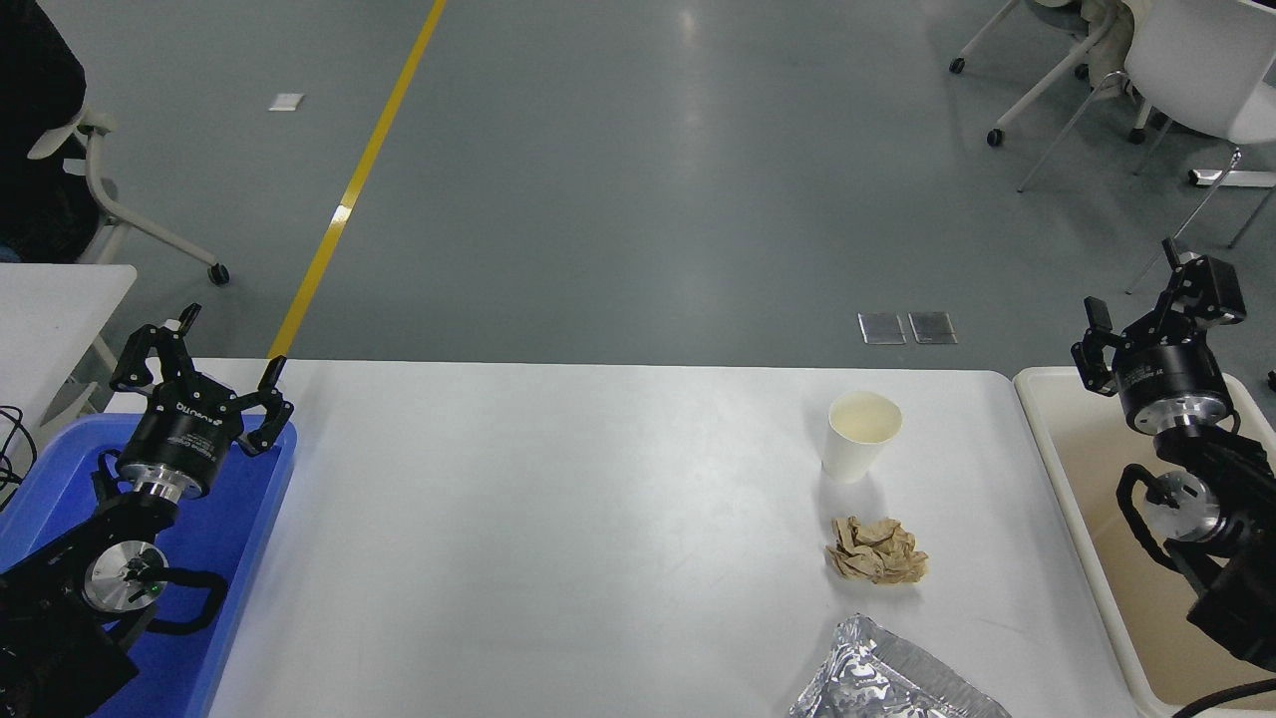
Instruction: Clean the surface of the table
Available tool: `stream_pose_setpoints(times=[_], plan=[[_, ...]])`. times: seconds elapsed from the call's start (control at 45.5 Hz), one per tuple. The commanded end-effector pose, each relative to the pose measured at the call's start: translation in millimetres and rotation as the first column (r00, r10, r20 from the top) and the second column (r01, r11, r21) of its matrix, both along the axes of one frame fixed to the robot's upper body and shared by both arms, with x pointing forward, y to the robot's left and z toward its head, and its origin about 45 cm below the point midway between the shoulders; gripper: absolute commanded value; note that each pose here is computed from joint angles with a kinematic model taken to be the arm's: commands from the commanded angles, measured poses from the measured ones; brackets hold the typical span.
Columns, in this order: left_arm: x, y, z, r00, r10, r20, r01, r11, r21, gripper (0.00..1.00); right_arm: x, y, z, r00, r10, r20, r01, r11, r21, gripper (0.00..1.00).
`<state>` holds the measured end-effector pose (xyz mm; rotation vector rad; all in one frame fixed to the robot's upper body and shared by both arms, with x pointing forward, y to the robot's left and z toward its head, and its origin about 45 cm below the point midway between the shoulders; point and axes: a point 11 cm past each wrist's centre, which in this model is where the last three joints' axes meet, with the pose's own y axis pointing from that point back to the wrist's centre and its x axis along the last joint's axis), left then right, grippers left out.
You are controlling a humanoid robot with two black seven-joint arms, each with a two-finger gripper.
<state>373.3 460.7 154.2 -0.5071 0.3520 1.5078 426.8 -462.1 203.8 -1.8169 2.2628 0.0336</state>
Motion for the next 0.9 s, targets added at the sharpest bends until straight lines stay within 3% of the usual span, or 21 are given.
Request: stream_pose_setpoints(times=[0.0,0.22,0.505,0.615,0.879], plan=[[0.0,0,0,1.0,0.0,0.0,0.0,1.0,0.0,1.0,8,-18,29,0.999,0.033,-0.021,-0.035,0.996,-0.084,0.99],[0.0,0,0,1.0,0.0,0.0,0.0,1.0,0.0,1.0,23,-22,67,0.976,0.159,-0.148,-0.199,0.927,-0.318,0.99],[0.0,0,0,1.0,0.0,0.0,0.0,1.0,0.0,1.0,40,2,99,0.891,0.3,-0.341,-0.447,0.71,-0.544,0.99],[0.0,0,0,1.0,0.0,0.0,0.0,1.0,0.0,1.0,45,16,108,0.829,0.339,-0.444,-0.556,0.584,-0.592,0.99],[0.0,0,0,1.0,0.0,0.0,0.0,1.0,0.0,1.0,52,37,109,0.701,0.262,-0.663,-0.713,0.226,-0.664,0.99]])
